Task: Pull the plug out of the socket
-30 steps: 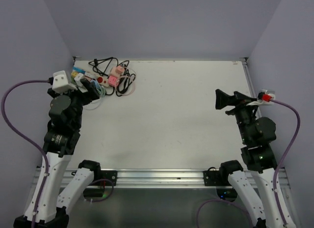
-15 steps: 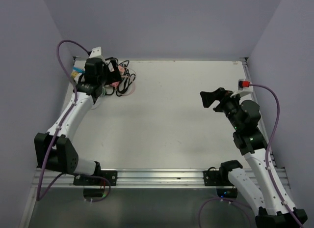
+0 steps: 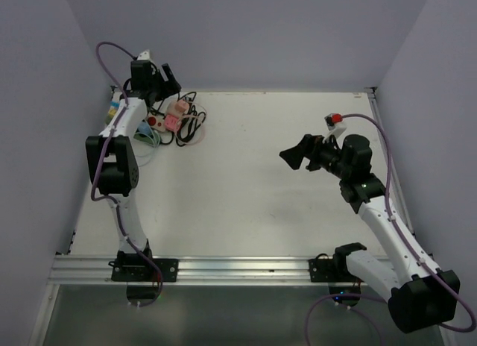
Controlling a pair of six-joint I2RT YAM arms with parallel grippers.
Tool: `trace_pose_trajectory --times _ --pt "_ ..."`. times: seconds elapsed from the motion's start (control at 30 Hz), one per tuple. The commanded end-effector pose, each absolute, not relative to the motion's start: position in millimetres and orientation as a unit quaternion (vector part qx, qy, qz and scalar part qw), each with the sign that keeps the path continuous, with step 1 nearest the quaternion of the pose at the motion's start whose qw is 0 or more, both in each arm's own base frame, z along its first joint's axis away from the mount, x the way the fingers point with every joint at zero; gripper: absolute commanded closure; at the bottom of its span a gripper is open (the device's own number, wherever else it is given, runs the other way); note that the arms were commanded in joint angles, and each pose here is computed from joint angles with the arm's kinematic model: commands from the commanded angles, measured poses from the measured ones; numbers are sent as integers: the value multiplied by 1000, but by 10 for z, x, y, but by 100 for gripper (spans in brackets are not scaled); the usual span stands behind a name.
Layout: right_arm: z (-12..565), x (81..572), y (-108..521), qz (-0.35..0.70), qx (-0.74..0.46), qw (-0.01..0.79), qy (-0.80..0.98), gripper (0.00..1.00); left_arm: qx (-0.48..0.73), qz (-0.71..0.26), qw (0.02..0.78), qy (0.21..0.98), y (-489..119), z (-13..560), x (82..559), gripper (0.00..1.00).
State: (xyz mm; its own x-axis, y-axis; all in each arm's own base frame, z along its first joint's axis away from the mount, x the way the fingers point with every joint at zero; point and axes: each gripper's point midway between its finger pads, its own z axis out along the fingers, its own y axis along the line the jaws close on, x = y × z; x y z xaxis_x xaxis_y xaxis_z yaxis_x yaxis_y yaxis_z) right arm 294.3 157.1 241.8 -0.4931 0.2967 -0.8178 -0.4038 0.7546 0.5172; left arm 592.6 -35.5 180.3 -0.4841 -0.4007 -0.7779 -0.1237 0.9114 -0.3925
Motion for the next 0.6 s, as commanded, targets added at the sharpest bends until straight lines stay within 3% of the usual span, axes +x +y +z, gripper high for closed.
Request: trace_pose_trajectory --times 0.0,0.43,0.57 --pt "2654 2894 1762 388 -95 504 765 1 -159 -177 512 826 -242 1927 6193 16" --pt "2498 2819 1859 406 -116 464 779 1 -156 -149 468 857 -103 1014 6410 21" --pt "2470 2793 1844 402 -116 462 782 1 -152 -182 443 865 -223 864 6352 27"
